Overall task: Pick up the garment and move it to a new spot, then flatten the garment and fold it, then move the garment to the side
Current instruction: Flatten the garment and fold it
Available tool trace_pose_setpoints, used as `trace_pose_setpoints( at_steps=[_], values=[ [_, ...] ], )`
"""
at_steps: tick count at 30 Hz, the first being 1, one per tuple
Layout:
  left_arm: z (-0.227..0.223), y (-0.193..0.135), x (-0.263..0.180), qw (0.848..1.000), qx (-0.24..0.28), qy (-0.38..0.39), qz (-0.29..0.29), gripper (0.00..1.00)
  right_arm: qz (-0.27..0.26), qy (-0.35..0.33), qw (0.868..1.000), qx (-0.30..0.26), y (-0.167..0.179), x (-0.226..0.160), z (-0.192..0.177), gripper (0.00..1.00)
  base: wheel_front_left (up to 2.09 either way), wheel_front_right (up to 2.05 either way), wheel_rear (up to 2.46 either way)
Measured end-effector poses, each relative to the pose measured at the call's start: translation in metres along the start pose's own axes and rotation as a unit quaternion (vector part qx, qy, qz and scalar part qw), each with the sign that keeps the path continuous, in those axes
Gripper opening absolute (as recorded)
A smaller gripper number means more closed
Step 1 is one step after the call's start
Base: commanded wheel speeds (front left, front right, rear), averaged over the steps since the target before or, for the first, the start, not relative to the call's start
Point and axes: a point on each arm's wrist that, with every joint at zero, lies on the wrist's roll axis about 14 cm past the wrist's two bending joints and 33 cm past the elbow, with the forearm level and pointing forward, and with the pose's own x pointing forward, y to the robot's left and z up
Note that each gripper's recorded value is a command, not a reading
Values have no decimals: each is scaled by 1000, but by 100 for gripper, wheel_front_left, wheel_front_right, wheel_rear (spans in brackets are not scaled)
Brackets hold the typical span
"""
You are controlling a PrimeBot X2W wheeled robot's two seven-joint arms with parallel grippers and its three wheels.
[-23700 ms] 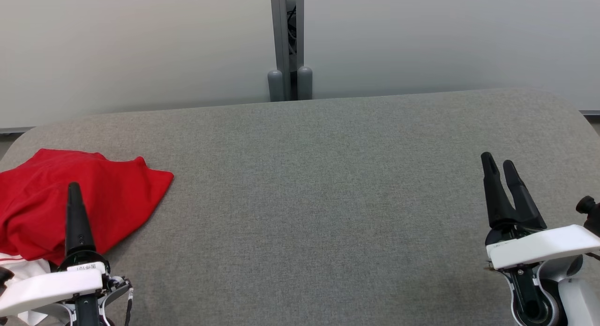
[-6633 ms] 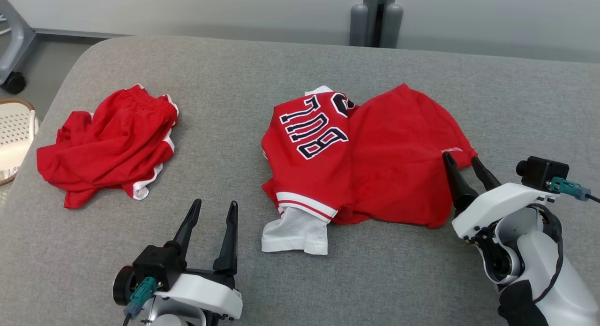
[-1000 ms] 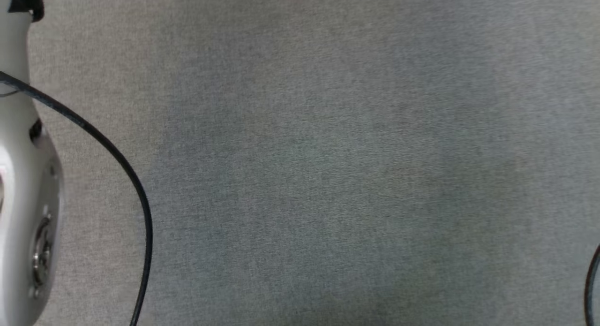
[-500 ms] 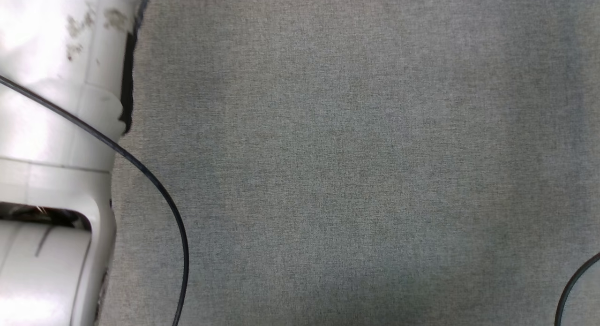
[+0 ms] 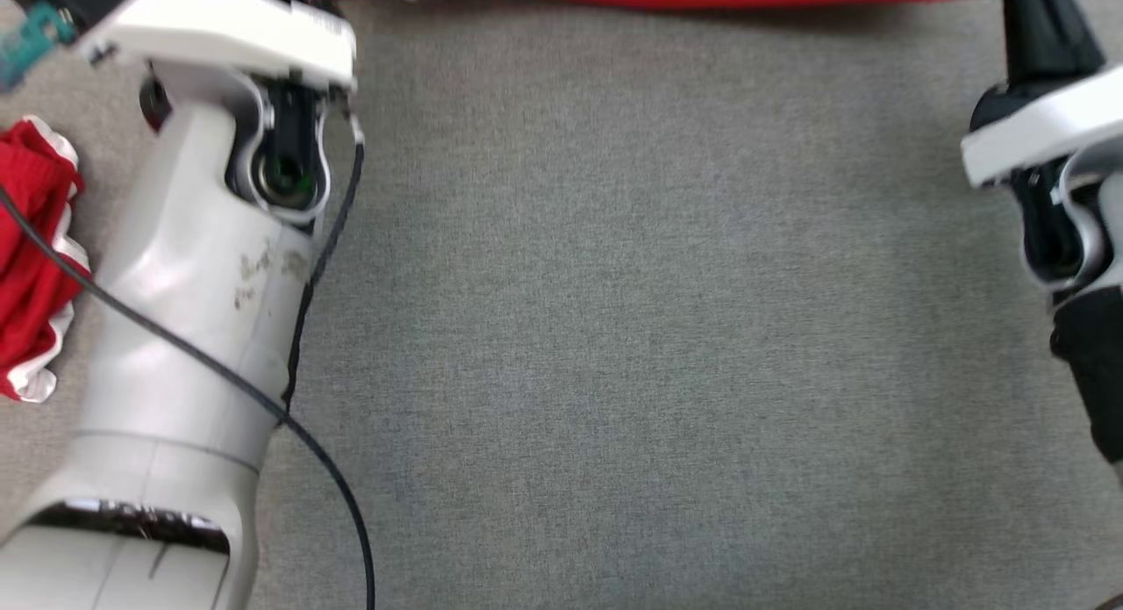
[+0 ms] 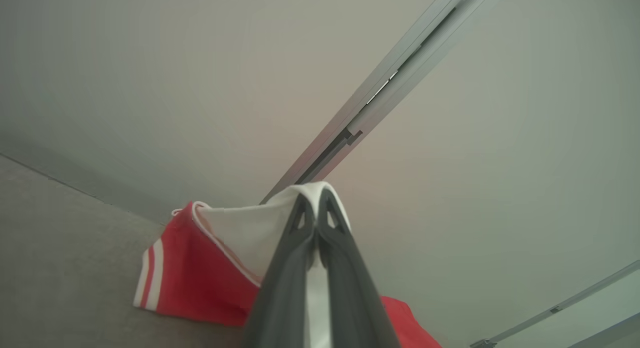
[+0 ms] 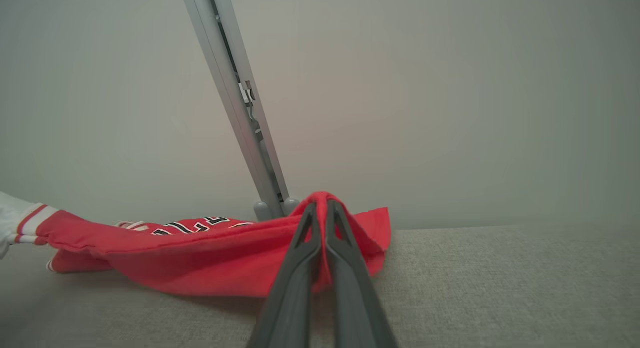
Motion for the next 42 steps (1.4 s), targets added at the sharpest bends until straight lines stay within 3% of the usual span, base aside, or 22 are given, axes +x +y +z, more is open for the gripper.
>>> trace_pose_setpoints(
  at_steps=[4, 11, 17, 21, 29, 42],
  values=[
    [-9, 10, -26, 1000, 13, 16, 16, 0, 2, 13, 1000, -8, 7, -20, -1, 0, 0, 0, 0],
    [-32, 7, -67, 994, 82, 66, 2, 0, 12, 51, 998, -47, 14, -48, -12, 0, 0, 0, 0],
    [-46, 19, -109, 983, 151, 106, 1, 0, 19, 76, 995, -57, 24, -70, -19, 0, 0, 0, 0],
    [-49, 36, -135, 976, 176, 123, 17, 0, 38, 99, 990, -92, 31, -86, -26, 0, 0, 0, 0],
    [-74, 53, -178, 951, 240, 195, 15, 0, 41, 138, 981, -131, 24, -112, -37, 0, 0, 0, 0],
    [-84, 61, -214, 912, 314, 263, -14, 0, 50, 201, 969, -138, 20, -149, -52, 0, 0, 0, 0]
  ],
)
